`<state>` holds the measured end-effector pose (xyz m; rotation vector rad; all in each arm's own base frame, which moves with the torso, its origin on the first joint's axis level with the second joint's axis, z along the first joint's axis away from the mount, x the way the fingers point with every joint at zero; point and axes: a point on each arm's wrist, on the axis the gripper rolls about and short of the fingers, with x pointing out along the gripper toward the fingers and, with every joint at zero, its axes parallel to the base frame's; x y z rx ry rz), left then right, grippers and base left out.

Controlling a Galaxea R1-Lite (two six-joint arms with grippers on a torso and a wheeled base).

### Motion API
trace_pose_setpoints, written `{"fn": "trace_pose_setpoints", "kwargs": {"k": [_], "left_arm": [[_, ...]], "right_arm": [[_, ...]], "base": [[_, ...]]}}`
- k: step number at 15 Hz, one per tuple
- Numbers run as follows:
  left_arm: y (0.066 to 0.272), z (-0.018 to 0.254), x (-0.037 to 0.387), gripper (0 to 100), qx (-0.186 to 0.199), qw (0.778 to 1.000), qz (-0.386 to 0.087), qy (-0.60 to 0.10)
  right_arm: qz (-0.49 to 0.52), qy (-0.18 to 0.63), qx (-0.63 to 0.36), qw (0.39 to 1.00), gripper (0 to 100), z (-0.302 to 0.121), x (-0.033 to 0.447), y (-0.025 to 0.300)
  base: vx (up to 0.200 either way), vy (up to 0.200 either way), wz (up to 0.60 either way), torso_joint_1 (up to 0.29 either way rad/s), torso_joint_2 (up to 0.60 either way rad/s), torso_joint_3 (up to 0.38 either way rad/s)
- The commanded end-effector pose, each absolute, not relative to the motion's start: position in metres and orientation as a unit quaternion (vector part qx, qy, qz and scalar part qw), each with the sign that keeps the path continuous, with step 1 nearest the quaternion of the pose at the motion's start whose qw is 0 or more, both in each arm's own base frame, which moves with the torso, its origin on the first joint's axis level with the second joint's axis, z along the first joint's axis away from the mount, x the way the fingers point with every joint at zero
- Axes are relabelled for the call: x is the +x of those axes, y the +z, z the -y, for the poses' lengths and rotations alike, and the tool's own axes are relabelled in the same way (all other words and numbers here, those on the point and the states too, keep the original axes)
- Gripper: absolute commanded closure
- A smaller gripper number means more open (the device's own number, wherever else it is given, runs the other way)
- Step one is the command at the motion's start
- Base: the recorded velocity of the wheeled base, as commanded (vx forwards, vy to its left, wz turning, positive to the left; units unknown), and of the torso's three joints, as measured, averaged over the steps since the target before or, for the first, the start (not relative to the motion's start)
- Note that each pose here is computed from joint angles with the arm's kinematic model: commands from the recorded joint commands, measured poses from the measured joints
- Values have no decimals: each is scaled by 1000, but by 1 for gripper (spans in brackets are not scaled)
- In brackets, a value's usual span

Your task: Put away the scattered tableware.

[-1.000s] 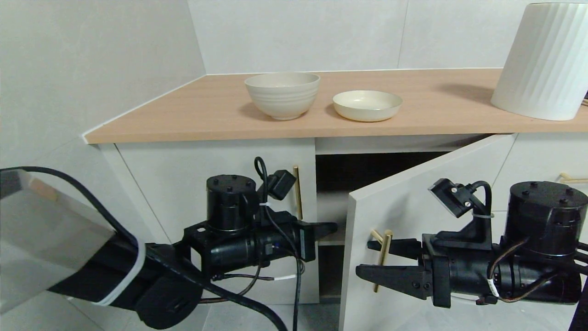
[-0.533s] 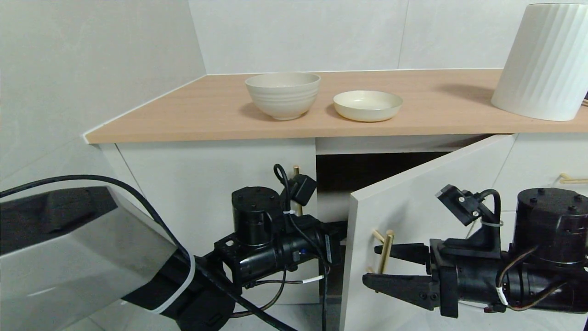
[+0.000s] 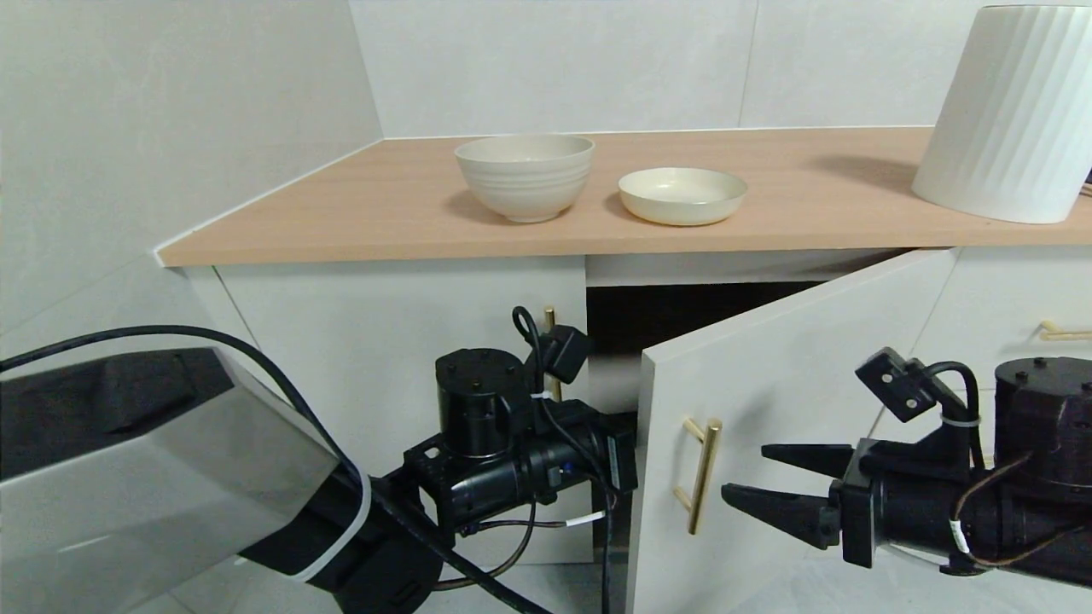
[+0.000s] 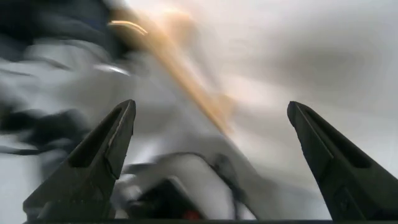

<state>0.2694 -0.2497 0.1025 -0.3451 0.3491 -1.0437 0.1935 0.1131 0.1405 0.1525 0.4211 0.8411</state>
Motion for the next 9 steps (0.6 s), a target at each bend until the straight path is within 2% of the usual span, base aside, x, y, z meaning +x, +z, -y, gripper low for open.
{"fn": "trace_pose_setpoints", "kwargs": {"k": [1,5,8,9], "left_arm": [[107,249,268,100,-164,838,-159,-495],[113,255,265,100,-172,832,-158,-504],[113,261,260,100,-169,827,-167,-510],[113,261,260,100,-169,827,-168,-510]], "right_arm": [[-191,360,50,912,0,-103,179,147],[-210,385,51,897,0,-83,134,165],[-207,395,53,893,0,-81,130,169],[-208,396,53,893,0,-81,129,169]], "base": [[0,0,0,0,0,0],[0,0,0,0,0,0],[0,0,0,0,0,0],[-200,0,0,2,2,-2]]}}
